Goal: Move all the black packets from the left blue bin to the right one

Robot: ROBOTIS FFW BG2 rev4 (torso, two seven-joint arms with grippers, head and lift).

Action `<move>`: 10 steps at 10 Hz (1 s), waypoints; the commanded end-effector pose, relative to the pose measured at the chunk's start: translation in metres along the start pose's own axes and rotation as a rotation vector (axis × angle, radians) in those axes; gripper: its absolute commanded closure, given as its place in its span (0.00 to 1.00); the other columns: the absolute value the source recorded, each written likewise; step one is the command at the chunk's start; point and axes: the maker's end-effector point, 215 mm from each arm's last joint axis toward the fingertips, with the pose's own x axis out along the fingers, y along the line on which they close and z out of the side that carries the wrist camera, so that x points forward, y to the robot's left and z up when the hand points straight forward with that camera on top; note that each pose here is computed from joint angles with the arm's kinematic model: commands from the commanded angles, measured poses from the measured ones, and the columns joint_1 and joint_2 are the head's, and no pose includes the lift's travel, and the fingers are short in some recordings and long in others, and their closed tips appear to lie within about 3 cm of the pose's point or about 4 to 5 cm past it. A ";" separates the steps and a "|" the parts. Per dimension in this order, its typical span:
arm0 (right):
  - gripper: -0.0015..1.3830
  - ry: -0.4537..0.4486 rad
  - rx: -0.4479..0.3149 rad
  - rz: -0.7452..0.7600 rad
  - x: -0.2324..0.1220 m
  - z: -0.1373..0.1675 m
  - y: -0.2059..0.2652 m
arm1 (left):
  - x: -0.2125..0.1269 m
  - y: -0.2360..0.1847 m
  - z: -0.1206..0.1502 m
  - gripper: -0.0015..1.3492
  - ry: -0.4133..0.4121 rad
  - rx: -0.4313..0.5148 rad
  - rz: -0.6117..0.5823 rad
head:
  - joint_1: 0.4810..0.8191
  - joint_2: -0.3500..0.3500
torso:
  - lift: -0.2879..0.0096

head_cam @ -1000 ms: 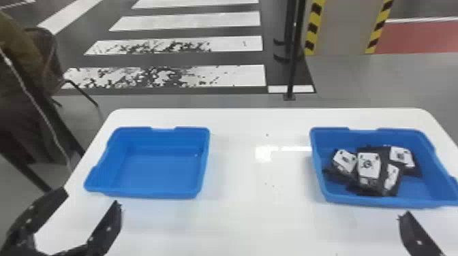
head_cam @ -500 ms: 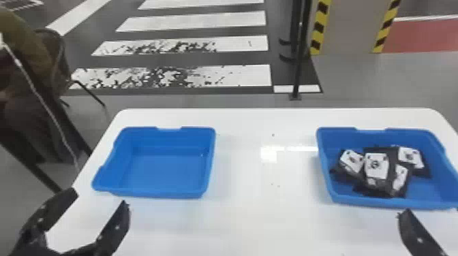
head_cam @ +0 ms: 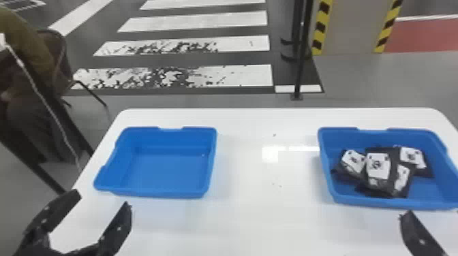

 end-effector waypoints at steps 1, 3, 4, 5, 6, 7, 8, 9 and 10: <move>0.09 0.001 0.011 -0.001 -0.001 -0.002 -0.001 | -0.001 0.001 -0.001 0.11 0.002 -0.003 0.005 | 0.63 0.68 | 0.50; 0.09 0.002 0.010 0.000 -0.001 -0.002 0.000 | -0.002 0.003 -0.002 0.11 0.007 -0.002 0.007 | 0.63 0.68 | 0.50; 0.09 0.002 0.010 0.000 -0.001 -0.002 0.000 | -0.002 0.003 -0.003 0.11 0.008 -0.004 0.007 | 0.63 0.69 | 0.50; 0.09 0.003 0.014 0.001 -0.001 -0.003 0.001 | -0.003 0.002 -0.003 0.11 0.011 -0.005 0.007 | 0.63 0.69 | 0.50; 0.09 0.004 0.015 -0.001 -0.001 -0.003 -0.001 | -0.003 0.002 -0.004 0.11 0.012 -0.008 0.007 | 0.63 0.69 | 0.50; 0.09 0.003 0.018 0.000 -0.001 -0.003 0.000 | -0.003 0.002 -0.005 0.11 0.014 -0.009 0.007 | 0.63 0.69 | 0.50; 0.09 0.005 0.021 -0.001 -0.001 -0.005 0.000 | -0.003 0.002 -0.006 0.11 0.018 -0.012 0.007 | 0.63 0.69 | 0.50; 0.09 0.007 0.022 -0.001 -0.002 -0.005 0.000 | -0.004 0.003 -0.009 0.11 0.025 -0.021 0.008 | 0.63 0.69 | 0.50; 0.09 0.006 0.024 -0.001 -0.002 -0.005 0.000 | -0.004 0.003 -0.009 0.11 0.025 -0.021 0.008 | 0.63 0.69 | 0.50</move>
